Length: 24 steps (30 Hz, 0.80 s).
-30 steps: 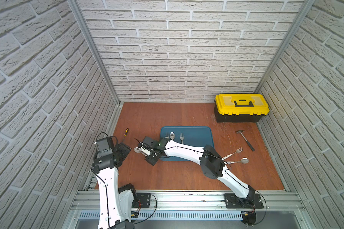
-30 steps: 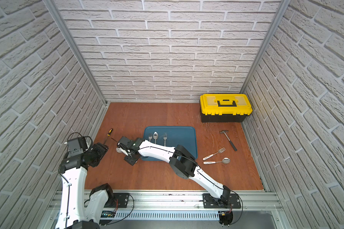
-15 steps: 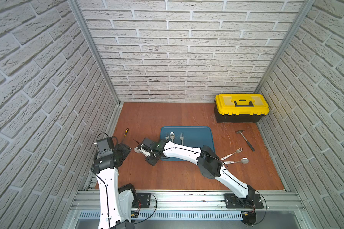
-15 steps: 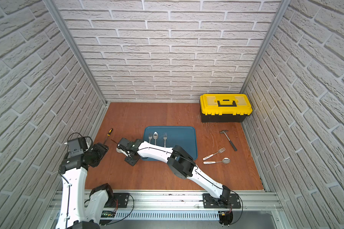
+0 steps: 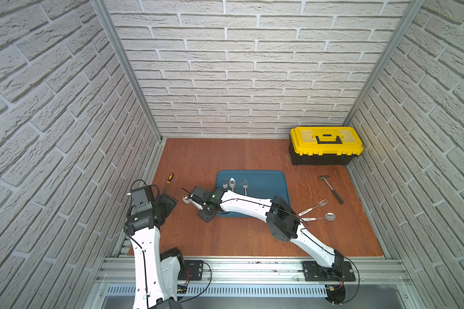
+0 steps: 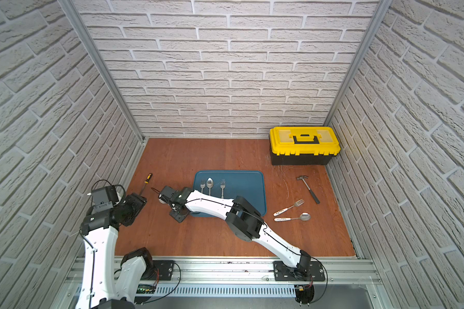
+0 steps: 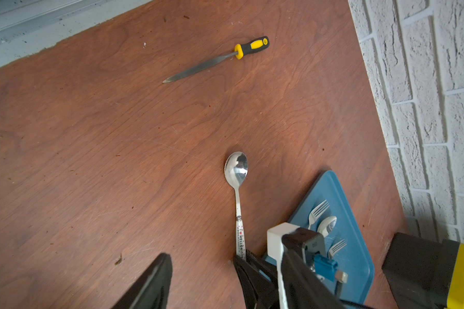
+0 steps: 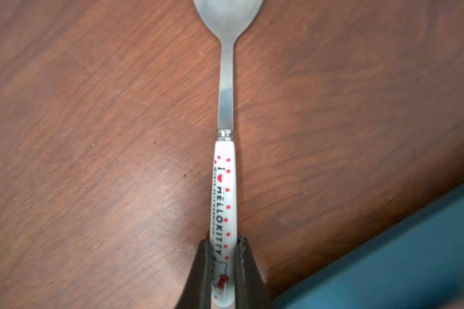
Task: Set the spoon and fork side by side
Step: Pick up the spoon from the center of the board.
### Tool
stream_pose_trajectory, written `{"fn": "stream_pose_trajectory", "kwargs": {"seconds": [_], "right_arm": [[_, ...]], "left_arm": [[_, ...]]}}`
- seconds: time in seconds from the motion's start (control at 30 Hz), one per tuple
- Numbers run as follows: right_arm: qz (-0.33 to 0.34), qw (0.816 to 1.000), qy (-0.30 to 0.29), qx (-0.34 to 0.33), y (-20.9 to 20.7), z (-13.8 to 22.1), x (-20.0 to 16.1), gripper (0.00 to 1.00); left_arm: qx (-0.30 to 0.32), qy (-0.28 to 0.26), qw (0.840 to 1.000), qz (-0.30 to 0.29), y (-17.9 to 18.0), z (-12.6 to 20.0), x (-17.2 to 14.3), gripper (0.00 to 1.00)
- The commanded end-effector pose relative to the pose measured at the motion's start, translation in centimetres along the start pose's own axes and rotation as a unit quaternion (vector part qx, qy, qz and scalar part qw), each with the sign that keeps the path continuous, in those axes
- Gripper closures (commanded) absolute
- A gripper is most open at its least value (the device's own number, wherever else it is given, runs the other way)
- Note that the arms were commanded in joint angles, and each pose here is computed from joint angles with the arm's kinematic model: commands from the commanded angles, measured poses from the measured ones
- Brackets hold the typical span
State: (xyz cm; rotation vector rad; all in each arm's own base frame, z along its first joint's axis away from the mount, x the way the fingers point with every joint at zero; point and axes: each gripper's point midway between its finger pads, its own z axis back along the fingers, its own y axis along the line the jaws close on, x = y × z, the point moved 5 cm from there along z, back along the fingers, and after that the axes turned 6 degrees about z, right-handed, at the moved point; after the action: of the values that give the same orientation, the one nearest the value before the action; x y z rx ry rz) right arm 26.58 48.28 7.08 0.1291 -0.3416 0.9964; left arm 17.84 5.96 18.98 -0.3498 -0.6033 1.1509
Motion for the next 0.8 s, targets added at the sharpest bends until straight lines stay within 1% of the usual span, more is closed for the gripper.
{"fn": "stream_pose_trajectory", "kwargs": {"seconds": [0.0, 0.3, 0.37, 0.4, 0.43, 0.47, 0.53, 0.57, 0.63, 0.7, 0.77], "right_arm": [[0.011, 0.999, 0.031, 0.001, 0.61, -0.93, -1.46, 0.97], [0.004, 1.000, 0.026, -0.010, 0.53, -0.92, -1.26, 0.97], [0.002, 1.000, 0.029, -0.010, 0.47, -1.25, -1.32, 0.90], [0.000, 0.999, 0.031, -0.013, 0.42, -1.38, -1.37, 0.84], [0.001, 0.999, 0.032, -0.012, 0.46, -1.56, -1.41, 0.76], [0.000, 0.999, 0.035, -0.011, 0.47, -1.67, -1.45, 0.74], [0.000, 0.999, 0.033, -0.008, 0.57, -1.70, -1.35, 0.73], [0.001, 0.999, 0.031, -0.010, 0.57, -1.58, -1.25, 0.71], [0.001, 1.000, 0.027, -0.014, 0.46, -1.16, -1.07, 0.69], [0.003, 1.000, 0.021, -0.010, 0.61, -0.94, -0.90, 0.69], [0.010, 1.000, 0.024, -0.012, 0.63, -1.03, -0.93, 0.71]], "left_arm": [[-0.007, -0.010, 1.000, -0.011, -0.04, -0.07, 0.22, 0.31], [-0.008, -0.010, 1.000, -0.011, -0.05, -0.02, 0.22, 0.31], [-0.009, -0.009, 1.000, -0.011, -0.12, 0.00, 0.21, 0.31], [-0.009, -0.009, 1.000, -0.012, -0.12, -0.01, 0.20, 0.30], [-0.009, -0.009, 1.000, -0.012, -0.13, 0.00, 0.20, 0.30], [-0.010, -0.010, 1.000, -0.013, -0.12, 0.02, 0.21, 0.30], [-0.011, -0.009, 1.000, -0.013, -0.12, -0.04, 0.17, 0.30], [-0.009, -0.009, 1.000, -0.013, -0.03, -0.10, 0.15, 0.31], [-0.010, -0.008, 1.000, -0.013, -0.04, -0.11, 0.13, 0.31], [-0.010, -0.009, 1.000, -0.013, -0.03, -0.08, 0.14, 0.30], [-0.010, -0.009, 1.000, -0.013, 0.01, -0.10, 0.10, 0.30]]}}
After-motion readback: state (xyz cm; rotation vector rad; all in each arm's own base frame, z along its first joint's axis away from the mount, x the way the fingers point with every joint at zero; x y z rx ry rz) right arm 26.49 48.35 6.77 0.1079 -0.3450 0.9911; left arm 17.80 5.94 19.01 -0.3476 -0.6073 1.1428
